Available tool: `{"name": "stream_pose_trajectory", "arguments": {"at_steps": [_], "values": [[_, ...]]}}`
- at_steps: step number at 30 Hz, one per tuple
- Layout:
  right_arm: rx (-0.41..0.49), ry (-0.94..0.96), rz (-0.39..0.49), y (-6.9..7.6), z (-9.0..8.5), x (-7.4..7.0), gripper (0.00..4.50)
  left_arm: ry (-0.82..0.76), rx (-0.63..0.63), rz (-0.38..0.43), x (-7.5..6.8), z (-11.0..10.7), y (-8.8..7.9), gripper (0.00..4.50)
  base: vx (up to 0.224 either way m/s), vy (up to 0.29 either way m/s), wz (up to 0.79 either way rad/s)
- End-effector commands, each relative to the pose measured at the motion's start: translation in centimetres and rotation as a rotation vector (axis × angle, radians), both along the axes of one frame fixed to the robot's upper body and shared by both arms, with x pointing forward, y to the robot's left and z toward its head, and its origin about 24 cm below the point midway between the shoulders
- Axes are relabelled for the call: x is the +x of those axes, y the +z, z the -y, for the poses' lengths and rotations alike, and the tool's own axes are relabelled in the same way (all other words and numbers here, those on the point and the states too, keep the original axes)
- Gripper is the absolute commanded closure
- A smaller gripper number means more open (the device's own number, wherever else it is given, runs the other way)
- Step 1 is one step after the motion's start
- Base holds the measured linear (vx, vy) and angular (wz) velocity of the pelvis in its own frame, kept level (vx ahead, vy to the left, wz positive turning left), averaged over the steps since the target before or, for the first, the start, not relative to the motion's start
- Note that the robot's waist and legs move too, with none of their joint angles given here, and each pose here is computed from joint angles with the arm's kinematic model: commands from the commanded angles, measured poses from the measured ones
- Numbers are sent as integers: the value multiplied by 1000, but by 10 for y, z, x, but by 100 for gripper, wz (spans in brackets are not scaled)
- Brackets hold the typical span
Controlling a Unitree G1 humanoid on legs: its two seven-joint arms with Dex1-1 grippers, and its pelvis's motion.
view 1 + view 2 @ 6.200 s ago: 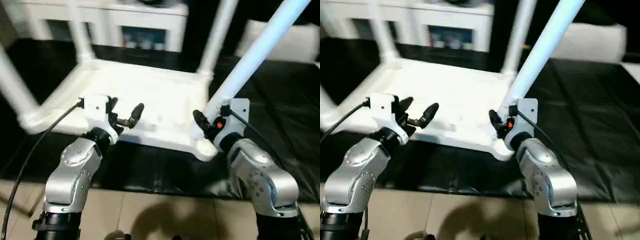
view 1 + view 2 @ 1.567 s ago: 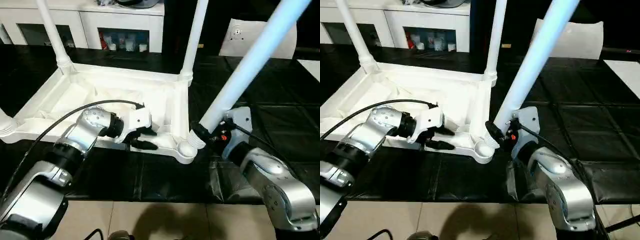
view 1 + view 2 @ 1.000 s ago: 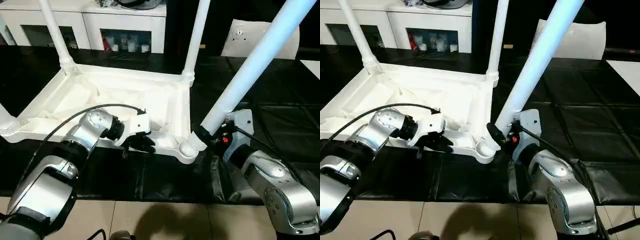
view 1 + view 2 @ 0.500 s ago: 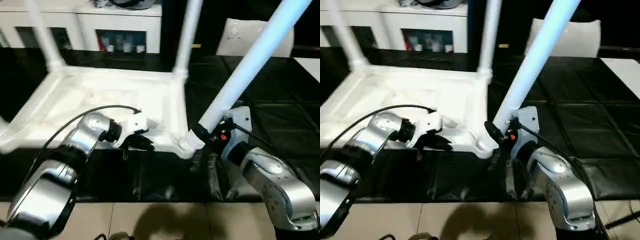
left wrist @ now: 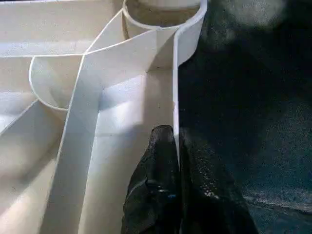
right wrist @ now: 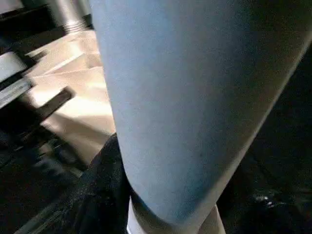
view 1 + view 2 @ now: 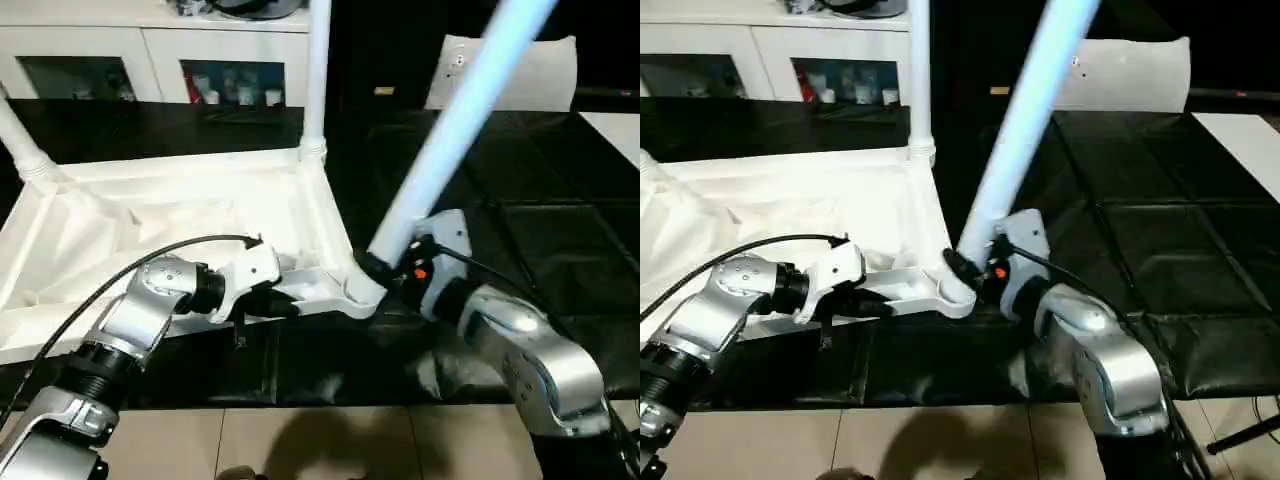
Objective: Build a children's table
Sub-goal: Insert table leg to table base
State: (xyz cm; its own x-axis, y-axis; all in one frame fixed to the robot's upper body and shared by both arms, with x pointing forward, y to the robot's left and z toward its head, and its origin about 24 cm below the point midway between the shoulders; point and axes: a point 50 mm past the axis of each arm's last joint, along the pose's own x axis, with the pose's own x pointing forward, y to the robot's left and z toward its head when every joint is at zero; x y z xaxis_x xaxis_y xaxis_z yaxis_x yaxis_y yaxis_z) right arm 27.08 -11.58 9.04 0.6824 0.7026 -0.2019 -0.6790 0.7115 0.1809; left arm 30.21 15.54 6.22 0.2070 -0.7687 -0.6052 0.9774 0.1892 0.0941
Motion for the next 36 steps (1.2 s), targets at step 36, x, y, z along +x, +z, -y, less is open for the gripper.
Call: {"name": "stream_pose_trajectory", "arguments": {"at_steps": [36], "values": [[59,-90,-151,-46,19,10,261,-75,-32,-13,1,2,6,450,0,0,0]]}}
